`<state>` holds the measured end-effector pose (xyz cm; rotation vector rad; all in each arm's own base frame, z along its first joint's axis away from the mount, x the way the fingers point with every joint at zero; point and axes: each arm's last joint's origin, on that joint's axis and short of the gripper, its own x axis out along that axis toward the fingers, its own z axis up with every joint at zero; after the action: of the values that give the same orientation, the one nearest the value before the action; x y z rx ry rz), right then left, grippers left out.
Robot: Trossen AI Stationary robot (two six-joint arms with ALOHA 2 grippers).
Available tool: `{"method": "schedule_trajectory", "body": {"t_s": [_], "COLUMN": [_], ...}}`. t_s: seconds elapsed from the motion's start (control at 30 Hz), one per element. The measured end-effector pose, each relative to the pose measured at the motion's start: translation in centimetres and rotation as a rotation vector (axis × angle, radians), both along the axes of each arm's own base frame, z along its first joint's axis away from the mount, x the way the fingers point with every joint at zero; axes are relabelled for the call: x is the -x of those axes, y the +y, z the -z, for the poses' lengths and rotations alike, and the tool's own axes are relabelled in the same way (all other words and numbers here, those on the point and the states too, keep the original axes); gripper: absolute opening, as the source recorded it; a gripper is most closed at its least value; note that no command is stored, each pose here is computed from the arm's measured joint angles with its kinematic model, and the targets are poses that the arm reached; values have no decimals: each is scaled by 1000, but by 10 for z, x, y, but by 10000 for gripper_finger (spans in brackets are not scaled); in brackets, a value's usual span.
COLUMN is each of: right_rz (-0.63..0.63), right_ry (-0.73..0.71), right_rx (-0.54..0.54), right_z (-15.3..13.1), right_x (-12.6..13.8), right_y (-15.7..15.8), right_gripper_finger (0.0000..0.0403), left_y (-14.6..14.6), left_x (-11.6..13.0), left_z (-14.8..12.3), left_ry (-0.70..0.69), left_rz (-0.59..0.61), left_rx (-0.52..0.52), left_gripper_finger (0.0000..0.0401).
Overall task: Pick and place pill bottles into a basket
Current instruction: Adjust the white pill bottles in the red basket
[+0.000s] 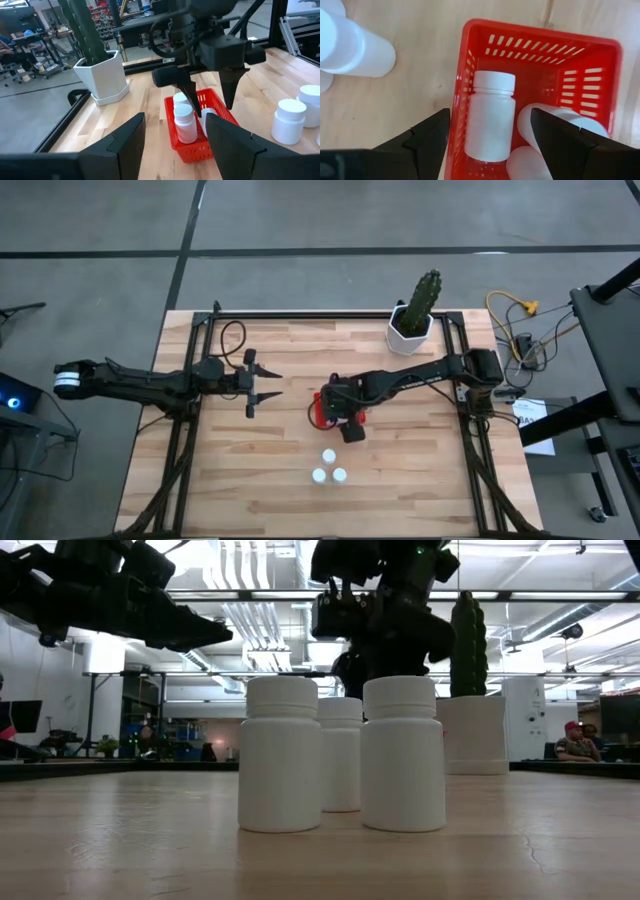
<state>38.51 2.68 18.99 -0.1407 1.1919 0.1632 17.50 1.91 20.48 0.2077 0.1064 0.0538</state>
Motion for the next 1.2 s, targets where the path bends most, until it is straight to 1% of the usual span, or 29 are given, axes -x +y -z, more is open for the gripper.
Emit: {"method": "schedule_trajectory", "body": {"t_s": [0.27, 0.7, 0.9, 1.2], "right_rz": [-1, 1, -7, -6], "right_ry": [38, 29, 69, 65], "right_rx": [2, -2, -26, -32], "right_z": [15, 22, 37, 38], "right_x": [-4, -8, -10, -11], "right_y": [0, 1, 1, 2], "right_gripper_finger": [265, 265, 265, 256], "left_y": [0, 0, 0, 0], "left_x": [0, 0, 0, 0], "left_z": [0, 0, 1, 1], "left_ry": [3, 5, 10, 12], "left_rz": [0, 0, 0, 0], "left_rx": [0, 1, 2, 3], "left_gripper_finger": [191, 191, 191, 191]}}
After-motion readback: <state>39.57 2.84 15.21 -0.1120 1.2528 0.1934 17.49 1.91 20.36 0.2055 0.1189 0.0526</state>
